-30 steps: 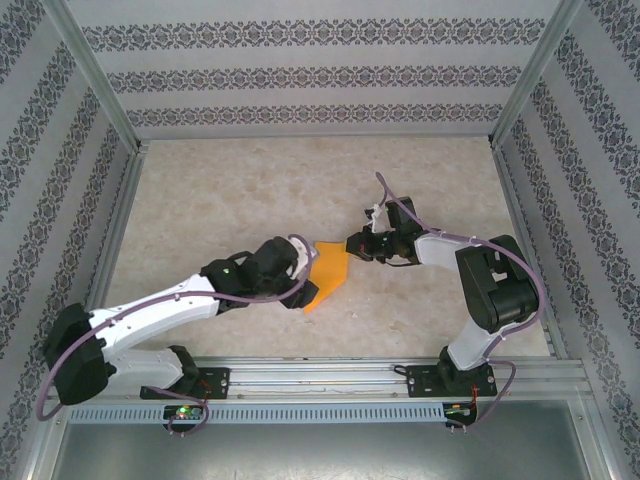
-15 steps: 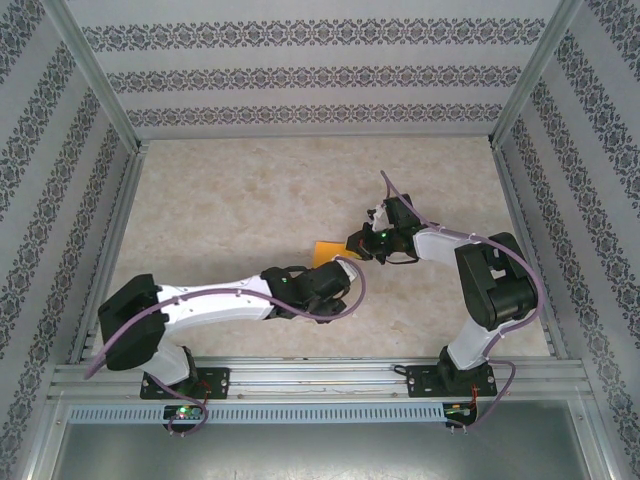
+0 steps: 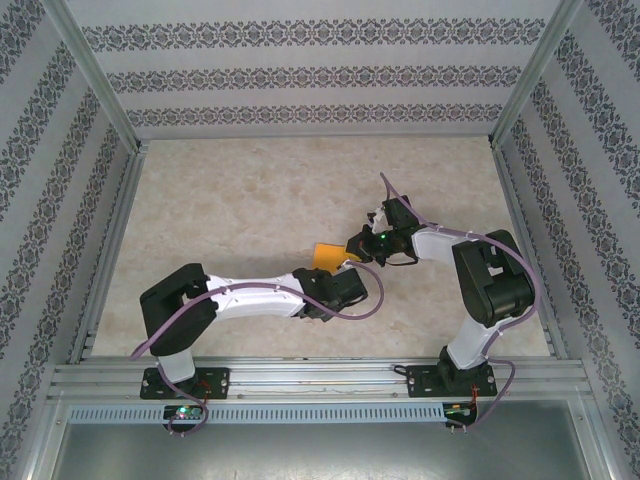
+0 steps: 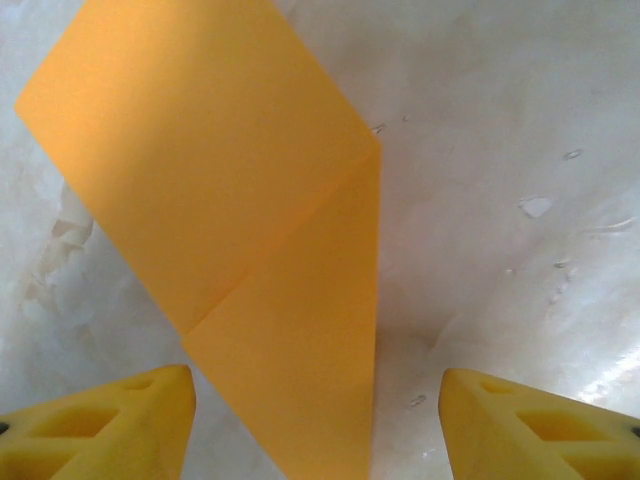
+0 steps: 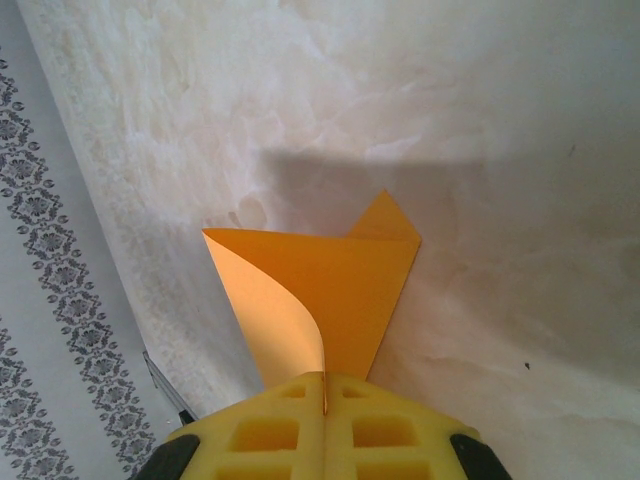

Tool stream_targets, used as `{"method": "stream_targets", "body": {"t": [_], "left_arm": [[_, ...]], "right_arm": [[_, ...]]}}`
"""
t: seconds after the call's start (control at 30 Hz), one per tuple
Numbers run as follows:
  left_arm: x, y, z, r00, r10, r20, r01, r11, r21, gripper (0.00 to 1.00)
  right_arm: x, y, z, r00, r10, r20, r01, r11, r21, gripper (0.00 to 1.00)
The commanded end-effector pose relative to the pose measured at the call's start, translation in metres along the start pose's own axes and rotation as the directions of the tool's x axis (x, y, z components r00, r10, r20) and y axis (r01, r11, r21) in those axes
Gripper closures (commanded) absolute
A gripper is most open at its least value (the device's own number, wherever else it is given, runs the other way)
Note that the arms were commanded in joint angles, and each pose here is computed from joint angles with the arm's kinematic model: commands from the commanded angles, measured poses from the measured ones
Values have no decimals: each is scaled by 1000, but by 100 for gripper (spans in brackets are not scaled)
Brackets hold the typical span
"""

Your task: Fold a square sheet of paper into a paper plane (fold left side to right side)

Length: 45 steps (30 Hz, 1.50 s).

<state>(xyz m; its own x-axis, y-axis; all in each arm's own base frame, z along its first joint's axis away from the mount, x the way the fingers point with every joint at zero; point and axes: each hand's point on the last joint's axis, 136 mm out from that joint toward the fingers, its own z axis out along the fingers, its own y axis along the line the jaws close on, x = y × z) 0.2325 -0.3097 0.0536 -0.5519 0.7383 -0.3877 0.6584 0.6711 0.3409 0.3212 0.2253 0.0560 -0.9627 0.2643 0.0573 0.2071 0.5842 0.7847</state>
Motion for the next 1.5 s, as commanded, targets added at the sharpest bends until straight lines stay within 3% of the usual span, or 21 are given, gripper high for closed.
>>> {"method": "stream_targets", "body": {"t": [0.0, 0.37, 0.8, 0.87, 1.13, 1.3, 1.47], "left_arm": [[6, 6, 1, 999, 23, -35, -26, 997, -71, 36], [17, 8, 9, 997, 38, -62, -44, 994, -98, 55], [23, 3, 15, 998, 4, -57, -8, 997, -77, 91], [23, 1, 15, 999, -17, -46, 14, 998, -63, 95], [12, -14, 14, 990, -143, -5, 142, 979, 145, 100], [5, -21, 10, 974, -223, -24, 221, 931, 289, 100], [-1, -29, 8, 947, -307, -97, 316, 834, 452, 100]], "right_arm": [[-3, 3, 3, 1000, 3, 2, -3, 1000, 7, 100], [-4, -2, 5, 1000, 16, 0, -16, 1000, 20, 100], [-7, -6, -1, 999, 7, 31, -9, 999, 35, 100], [-9, -7, -7, 999, 0, 54, -2, 999, 38, 96], [-22, -33, -72, 971, -26, 238, 0, 994, 107, 68], [-16, -51, -109, 946, -91, 311, 33, 982, 185, 62], [-4, -54, -121, 925, -166, 341, 104, 976, 193, 56]]}}
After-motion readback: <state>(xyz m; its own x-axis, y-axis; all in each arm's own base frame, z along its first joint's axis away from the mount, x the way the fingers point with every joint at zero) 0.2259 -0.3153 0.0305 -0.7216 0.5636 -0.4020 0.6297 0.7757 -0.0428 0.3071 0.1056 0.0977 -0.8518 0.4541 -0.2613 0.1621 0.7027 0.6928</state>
